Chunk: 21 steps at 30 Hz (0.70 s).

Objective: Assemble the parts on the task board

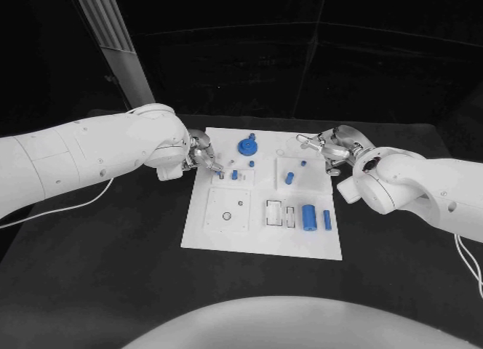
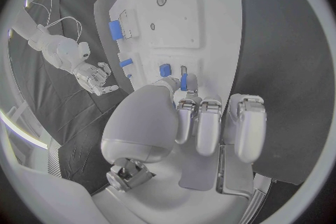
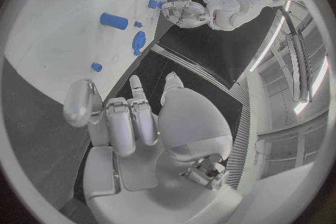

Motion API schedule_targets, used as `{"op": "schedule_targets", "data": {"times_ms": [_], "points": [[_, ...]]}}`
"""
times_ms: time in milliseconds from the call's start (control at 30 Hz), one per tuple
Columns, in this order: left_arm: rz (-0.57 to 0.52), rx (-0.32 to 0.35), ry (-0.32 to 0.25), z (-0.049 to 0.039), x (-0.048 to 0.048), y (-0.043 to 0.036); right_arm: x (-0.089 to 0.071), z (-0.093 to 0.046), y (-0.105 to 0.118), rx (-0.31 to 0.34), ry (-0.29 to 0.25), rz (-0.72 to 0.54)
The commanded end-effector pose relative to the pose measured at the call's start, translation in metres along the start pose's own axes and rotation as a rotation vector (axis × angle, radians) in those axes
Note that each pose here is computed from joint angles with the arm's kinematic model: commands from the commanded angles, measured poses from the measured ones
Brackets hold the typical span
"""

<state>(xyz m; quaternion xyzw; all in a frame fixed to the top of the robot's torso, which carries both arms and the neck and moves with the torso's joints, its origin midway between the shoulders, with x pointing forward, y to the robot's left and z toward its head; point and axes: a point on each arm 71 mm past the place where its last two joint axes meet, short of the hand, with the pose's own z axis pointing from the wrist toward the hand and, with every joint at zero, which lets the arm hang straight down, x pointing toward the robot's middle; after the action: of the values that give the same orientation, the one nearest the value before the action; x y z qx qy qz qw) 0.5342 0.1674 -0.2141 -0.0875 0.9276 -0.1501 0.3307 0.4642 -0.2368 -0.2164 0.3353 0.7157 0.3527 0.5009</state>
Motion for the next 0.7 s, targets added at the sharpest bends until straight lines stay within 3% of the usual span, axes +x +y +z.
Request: {"op": "schedule_targets", "data": {"times_ms": [33, 700], "points": [[0.016, 0.022, 0.011, 0.0, 0.001, -0.002, -0.0004, -0.0003, 0.0018, -0.013, -0.007, -0.002], [0.026, 0.011, 0.071, 0.003, 0.005, -0.0041, -0.0002, 0.0001, 0.0018, -0.011, -0.006, -0.002]]}}
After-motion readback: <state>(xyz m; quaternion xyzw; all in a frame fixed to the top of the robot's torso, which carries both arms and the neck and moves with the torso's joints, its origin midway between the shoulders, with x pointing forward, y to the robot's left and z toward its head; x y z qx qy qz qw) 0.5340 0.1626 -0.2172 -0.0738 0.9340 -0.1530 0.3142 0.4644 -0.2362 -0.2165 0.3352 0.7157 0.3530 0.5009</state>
